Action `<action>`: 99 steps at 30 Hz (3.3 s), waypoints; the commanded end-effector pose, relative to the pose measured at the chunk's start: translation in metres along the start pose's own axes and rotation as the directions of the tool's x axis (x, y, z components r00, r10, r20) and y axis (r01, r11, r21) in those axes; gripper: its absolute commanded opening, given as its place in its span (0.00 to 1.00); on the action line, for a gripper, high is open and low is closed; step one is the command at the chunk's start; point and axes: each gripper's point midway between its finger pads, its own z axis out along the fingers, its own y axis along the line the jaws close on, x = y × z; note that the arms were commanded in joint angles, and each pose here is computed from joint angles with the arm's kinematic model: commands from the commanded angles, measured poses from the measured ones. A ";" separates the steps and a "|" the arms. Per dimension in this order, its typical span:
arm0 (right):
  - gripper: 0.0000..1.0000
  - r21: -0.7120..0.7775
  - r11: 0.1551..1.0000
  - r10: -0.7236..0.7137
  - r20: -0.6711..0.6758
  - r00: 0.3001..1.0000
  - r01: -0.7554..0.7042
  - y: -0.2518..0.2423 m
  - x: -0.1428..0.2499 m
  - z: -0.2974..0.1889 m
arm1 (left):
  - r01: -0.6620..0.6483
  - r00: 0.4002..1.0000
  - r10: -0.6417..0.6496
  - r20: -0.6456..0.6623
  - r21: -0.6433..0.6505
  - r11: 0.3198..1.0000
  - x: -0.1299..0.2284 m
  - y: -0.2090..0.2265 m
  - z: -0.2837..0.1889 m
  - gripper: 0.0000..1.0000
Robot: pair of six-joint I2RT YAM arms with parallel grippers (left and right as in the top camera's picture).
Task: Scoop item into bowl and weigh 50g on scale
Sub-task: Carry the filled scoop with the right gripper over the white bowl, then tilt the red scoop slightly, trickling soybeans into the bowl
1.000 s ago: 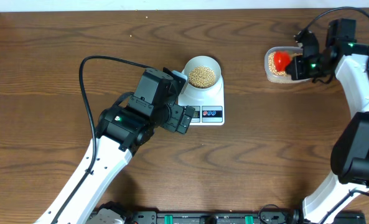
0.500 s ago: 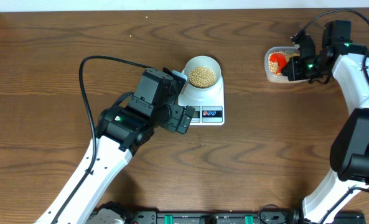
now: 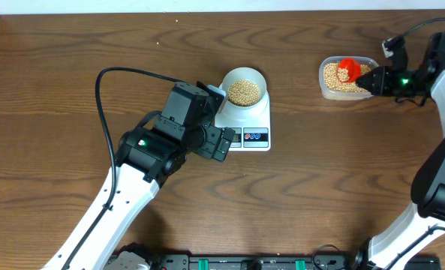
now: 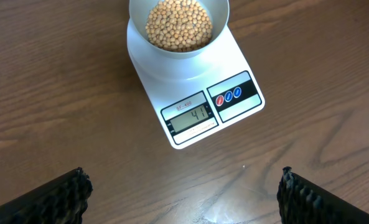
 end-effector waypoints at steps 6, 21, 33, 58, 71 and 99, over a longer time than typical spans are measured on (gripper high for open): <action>0.01 -0.291 0.956 -0.021 0.066 0.998 0.039 0.054 -0.013 -0.004 | -0.011 1.000 0.011 -0.017 0.004 1.000 0.003 0.000 0.003 0.98; 0.01 -0.388 0.903 -0.214 -0.040 0.976 0.183 0.143 0.010 0.057 | -0.011 1.000 0.011 -0.017 0.004 1.000 0.004 0.000 0.003 0.98; 0.01 -0.399 0.880 -0.308 -0.068 0.949 0.257 0.191 0.022 0.078 | -0.011 1.000 0.011 -0.017 0.004 1.000 0.004 0.000 0.003 0.98; 0.01 -0.192 0.874 -0.477 -0.155 0.865 0.447 0.223 0.049 0.114 | -0.011 1.000 0.011 -0.017 0.004 1.000 0.003 0.000 0.003 0.98; 0.01 -0.118 0.855 -0.518 -0.137 0.845 0.505 0.220 0.040 0.111 | -0.011 1.000 0.011 -0.017 0.004 1.000 0.004 0.000 0.003 0.98; 0.01 -0.014 0.772 -0.630 -0.150 0.762 0.636 0.225 0.039 0.114 | -0.011 1.000 0.011 -0.017 0.004 1.000 0.004 0.000 0.003 0.98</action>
